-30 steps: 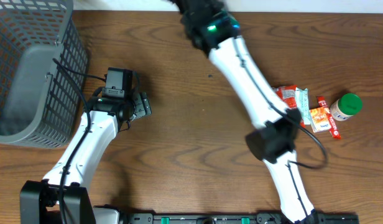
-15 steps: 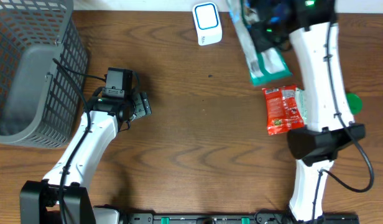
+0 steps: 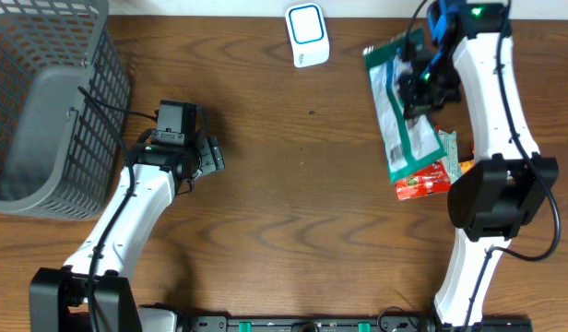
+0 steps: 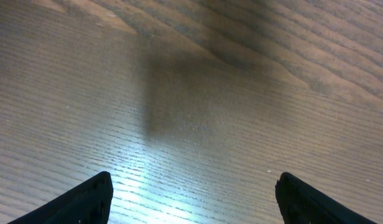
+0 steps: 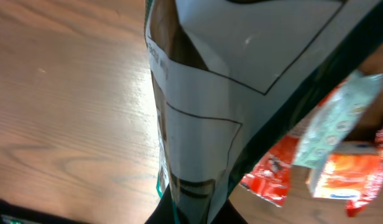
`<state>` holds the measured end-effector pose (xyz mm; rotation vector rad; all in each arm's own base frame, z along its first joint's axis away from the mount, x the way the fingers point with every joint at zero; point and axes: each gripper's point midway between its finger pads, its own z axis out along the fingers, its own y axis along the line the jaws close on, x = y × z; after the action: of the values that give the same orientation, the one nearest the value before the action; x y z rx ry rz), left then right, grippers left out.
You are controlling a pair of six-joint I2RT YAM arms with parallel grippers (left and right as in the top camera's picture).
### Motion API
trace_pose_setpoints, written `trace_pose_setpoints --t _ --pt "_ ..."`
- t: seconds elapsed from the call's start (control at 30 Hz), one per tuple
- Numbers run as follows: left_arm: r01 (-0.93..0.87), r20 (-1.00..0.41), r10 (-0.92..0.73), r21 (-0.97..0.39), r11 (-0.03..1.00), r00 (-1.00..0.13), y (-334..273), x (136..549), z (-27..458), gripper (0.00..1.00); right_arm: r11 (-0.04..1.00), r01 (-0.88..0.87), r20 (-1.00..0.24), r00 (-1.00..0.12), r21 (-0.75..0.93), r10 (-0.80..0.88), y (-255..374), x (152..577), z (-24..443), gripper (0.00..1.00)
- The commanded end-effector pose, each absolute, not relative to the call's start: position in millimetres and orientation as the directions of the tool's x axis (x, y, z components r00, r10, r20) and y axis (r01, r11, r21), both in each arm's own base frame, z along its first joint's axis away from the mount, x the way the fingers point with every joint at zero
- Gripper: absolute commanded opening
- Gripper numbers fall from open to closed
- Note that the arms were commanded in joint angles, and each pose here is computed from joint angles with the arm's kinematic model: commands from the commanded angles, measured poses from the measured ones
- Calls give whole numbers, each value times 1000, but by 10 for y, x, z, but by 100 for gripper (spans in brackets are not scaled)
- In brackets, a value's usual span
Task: Scan the item barcode
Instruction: 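Lower the gloves pack onto the table beside the red snack bag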
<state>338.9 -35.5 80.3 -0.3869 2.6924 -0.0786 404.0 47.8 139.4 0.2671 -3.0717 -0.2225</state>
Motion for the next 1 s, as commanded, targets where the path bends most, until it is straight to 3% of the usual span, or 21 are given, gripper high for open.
trace_pose_setpoints --t 0.0,0.4,0.43,0.5,0.53,0.83,0.87,0.9,0.97 --pt "-257 -400 -277 -103 961 -874 -335 3392 808 84 975 -141 97 -982 172 -159 488 3949 1147 1" --pt "-257 -400 -277 -103 961 -874 -335 3392 808 84 993 -69 199 -976 100 -88 357 3739 587 7" --pt "-257 -399 -277 -103 961 -874 -335 3391 808 84 993 -69 205 -975 100 -88 356 3719 537 11" --pt "-257 -400 -277 -103 961 -874 -335 3392 808 84 993 -68 211 -974 100 -87 352 3704 529 37" --pt "-257 -400 -277 -103 961 -874 -335 3392 808 84 993 -67 211 -974 100 -87 352 3702 529 45" --pt "-257 -400 -277 -103 961 -874 -335 3392 808 84 993 -64 163 -983 100 -79 320 3766 686 80" --pt "-257 -400 -277 -103 961 -874 -335 3392 808 84 993 -62 157 -985 100 -77 311 3775 703 93" --pt "-257 -400 -277 -103 961 -874 -335 3392 808 84 993 -59 152 -986 99 -74 298 3778 719 99" --pt "-257 -400 -277 -103 961 -874 -335 3392 808 84 994 -56 152 -986 99 -70 287 3778 722 99"
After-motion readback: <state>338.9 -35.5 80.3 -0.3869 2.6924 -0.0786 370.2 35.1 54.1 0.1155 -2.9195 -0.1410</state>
